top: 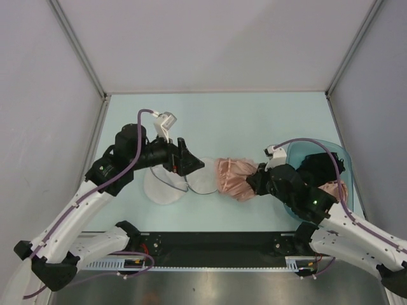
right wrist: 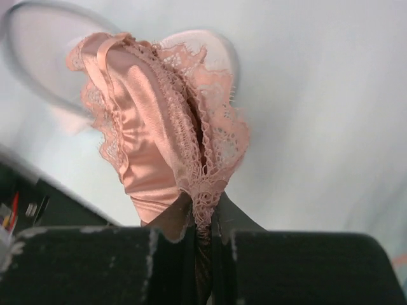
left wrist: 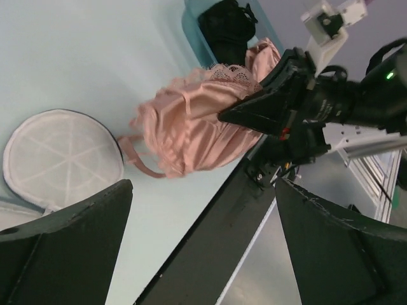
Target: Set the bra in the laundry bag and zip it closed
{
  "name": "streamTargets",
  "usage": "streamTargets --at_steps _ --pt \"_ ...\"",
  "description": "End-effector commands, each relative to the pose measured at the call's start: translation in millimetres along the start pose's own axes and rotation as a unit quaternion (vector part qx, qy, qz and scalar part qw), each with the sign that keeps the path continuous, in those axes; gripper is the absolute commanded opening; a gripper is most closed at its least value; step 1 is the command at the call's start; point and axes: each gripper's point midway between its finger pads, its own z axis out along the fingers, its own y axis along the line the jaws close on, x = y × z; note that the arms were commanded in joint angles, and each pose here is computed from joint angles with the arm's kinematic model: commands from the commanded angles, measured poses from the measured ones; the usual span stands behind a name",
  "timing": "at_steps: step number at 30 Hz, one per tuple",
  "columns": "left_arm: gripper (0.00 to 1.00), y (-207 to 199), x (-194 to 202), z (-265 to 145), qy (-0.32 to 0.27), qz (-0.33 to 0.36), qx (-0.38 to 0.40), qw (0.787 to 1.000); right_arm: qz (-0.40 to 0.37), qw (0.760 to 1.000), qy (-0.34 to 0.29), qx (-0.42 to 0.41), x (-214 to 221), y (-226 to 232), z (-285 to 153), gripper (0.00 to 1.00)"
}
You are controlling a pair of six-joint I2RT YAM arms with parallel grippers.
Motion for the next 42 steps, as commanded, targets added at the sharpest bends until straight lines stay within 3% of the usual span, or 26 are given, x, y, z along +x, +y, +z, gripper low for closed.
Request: streamTargets --at_steps 1,6,12,19,24,26,31,33,34,36,38,40,42 --pt "0.99 -36 -18 -3 -0.027 0.090 0.065 0.993 -0.199 0.950 0.024 -0.239 -11 75 -37 0.00" --pt "0.99 -64 4 16 0.001 0.169 0.082 0.982 -0.246 0.903 0.105 -0.336 11 101 -62 0.00" --pt "1.00 -82 47 27 0.073 0.195 0.158 0.965 -0.247 0.864 0.116 -0.423 11 124 -92 0.00" --pt "0.99 -89 80 31 0.115 0.171 0.212 0.955 -0.244 0.845 0.093 -0.468 0 138 -119 0.00" --pt "0.98 -113 104 26 0.146 0.147 0.288 0.935 -0.239 0.838 0.089 -0.482 -2 143 -125 0.00" --pt "0.89 -116 107 27 0.151 0.133 0.301 0.932 -0.235 0.836 0.087 -0.488 -2 146 -126 0.00" --pt "0.51 -131 101 23 0.137 0.118 0.335 0.925 -0.223 0.841 0.078 -0.487 -2 148 -122 0.00" --pt "0.37 -127 96 26 0.125 0.121 0.317 0.932 -0.201 0.864 0.086 -0.453 -1 141 -110 0.10" --pt "0.16 -125 94 27 0.122 0.119 0.304 0.937 -0.188 0.877 0.091 -0.433 0 136 -104 0.22" --pt "0.00 -113 90 38 0.114 0.108 0.262 0.952 -0.151 0.908 0.105 -0.377 6 119 -86 0.48" --pt "0.00 -92 94 57 0.121 0.082 0.205 0.968 -0.095 0.933 0.122 -0.325 13 102 -73 0.75" --pt "0.00 -74 96 73 0.113 0.049 0.162 0.979 -0.031 0.955 0.137 -0.260 29 77 -59 0.86" --pt "0.00 -54 103 93 0.113 0.012 0.142 0.983 0.037 0.984 0.110 -0.133 30 31 -37 0.93"
